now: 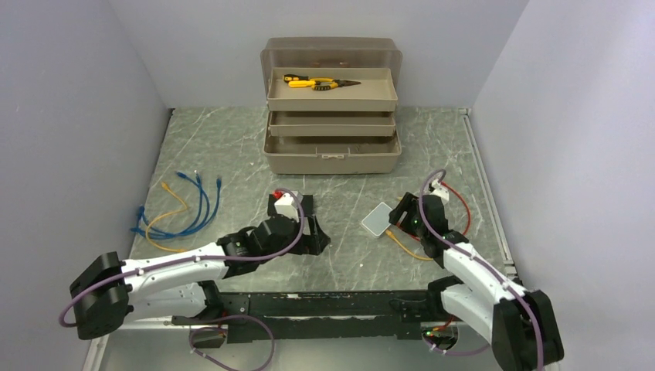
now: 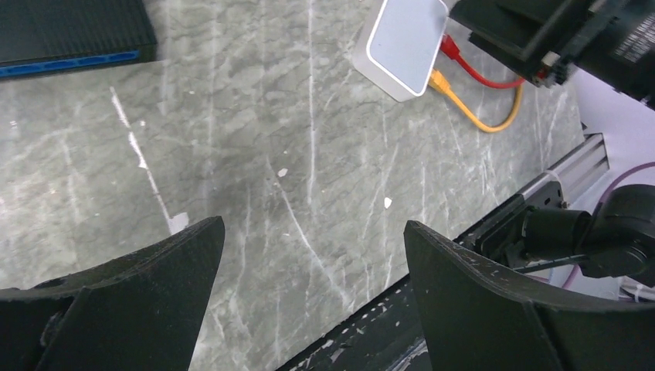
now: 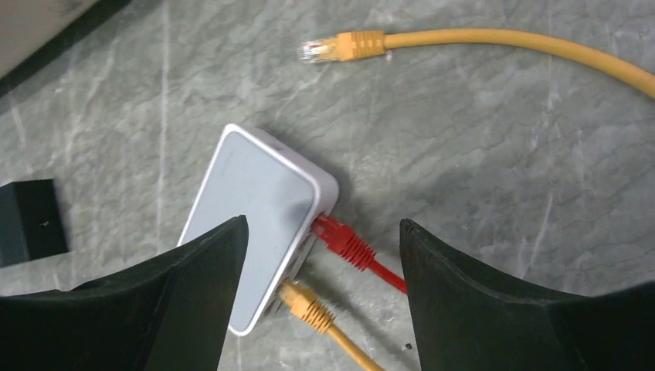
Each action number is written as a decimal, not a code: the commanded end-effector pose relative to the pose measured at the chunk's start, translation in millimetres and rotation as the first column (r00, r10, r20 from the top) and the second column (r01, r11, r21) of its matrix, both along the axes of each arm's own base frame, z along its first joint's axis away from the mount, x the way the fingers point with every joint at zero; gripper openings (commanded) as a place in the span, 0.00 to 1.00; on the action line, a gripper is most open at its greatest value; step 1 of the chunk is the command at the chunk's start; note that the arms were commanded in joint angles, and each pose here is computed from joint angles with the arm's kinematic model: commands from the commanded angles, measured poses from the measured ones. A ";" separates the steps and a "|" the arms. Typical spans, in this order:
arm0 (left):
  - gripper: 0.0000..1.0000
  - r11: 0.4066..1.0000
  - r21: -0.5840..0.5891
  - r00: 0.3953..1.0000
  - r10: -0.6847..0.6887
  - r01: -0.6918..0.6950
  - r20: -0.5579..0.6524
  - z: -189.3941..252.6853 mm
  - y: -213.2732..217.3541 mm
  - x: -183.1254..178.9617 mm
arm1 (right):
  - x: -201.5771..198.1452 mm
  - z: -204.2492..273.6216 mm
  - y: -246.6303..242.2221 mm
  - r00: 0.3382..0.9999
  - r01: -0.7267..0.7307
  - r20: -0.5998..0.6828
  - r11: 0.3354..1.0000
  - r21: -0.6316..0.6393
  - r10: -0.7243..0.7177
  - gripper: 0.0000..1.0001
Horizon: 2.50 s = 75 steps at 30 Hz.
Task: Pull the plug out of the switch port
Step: Move the switch port to the center of the board.
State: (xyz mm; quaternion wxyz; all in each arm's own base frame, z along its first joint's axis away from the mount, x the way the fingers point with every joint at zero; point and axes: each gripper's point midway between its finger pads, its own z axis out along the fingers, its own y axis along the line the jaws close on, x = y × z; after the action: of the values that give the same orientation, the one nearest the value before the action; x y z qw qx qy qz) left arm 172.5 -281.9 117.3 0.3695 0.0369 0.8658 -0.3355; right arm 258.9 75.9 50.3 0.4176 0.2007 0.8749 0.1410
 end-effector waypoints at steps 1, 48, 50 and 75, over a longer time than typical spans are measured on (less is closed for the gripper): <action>0.93 0.994 -0.094 0.999 -0.049 0.050 0.013 14.6 -22.3 -4.2 | 21.0 7.9 4.1 1.000 0.005 -0.001 0.999 0.047 -0.005 0.74; 0.92 0.996 -0.049 0.994 0.072 -0.076 -0.080 -29.8 8.2 -12.7 | -52.5 -8.7 165.8 0.945 -0.319 0.015 0.916 0.245 0.326 0.71; 0.92 0.996 -0.037 0.994 0.074 -0.077 -0.082 -32.8 8.6 -12.6 | -53.1 -9.8 169.7 0.942 -0.328 0.010 0.913 0.244 0.336 0.70; 0.46 0.983 0.184 1.000 -0.027 0.024 0.014 -6.4 -56.8 70.1 | -55.0 5.9 114.7 0.917 -0.396 0.061 0.878 0.270 0.395 0.51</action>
State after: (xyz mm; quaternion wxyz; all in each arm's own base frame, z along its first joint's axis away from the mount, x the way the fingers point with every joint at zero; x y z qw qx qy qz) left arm 234.6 -329.6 108.1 0.3731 0.0618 0.8892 -0.2576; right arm 214.9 173.0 53.0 0.3734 0.1124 0.8730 0.2929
